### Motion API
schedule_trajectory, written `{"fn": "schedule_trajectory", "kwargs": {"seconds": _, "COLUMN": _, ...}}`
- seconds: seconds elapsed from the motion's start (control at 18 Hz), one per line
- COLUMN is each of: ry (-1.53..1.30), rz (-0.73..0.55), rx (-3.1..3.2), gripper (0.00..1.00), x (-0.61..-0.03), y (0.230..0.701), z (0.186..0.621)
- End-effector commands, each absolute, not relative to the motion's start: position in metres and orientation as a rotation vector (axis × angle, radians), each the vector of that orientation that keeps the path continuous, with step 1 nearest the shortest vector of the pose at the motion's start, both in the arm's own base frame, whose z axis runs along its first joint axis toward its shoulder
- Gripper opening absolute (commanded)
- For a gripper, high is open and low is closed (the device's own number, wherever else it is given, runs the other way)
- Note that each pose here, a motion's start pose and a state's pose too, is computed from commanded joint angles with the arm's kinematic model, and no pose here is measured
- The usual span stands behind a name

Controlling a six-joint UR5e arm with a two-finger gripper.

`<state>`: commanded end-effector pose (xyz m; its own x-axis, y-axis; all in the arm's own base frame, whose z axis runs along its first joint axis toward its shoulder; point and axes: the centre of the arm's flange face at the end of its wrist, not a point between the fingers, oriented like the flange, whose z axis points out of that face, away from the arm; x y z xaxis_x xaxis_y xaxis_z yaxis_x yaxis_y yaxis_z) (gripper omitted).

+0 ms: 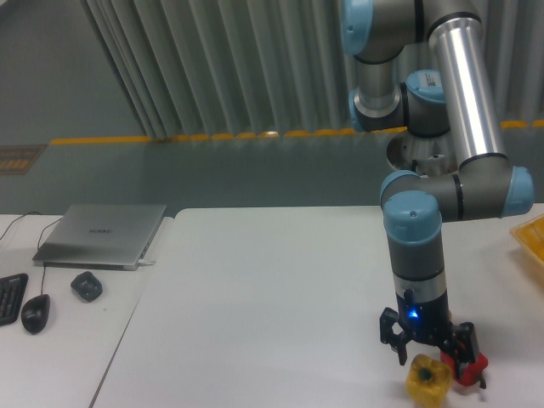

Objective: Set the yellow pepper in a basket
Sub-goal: 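Descend onto the yellow pepper and close the gripper around it, then lift the yellow pepper and carry it toward the yellow basket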

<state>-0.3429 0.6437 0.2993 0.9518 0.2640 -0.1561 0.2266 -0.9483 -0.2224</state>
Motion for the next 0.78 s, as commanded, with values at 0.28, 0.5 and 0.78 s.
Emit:
{"fn": "schedule_trajectory", "kwargs": {"seconds": 0.28, "ry": -0.381, "rz": 0.267, "rx": -2.899, "gripper": 0.80, "x": -0.341, "y": 0.642, "z": 0.301}}
{"fn": "schedule_trajectory", "kwargs": {"seconds": 0.5, "ry": -0.381, "rz": 0.264, "rx": -2.889, "gripper": 0.58, "x": -0.339, "y": 0.641, "z": 0.308}}
{"fn": "schedule_trajectory", "kwargs": {"seconds": 0.78, "ry": -0.386, "rz": 0.283, "rx": -2.881, "gripper": 0.53, "x": -0.338, "y": 0.621, "z": 0.336}}
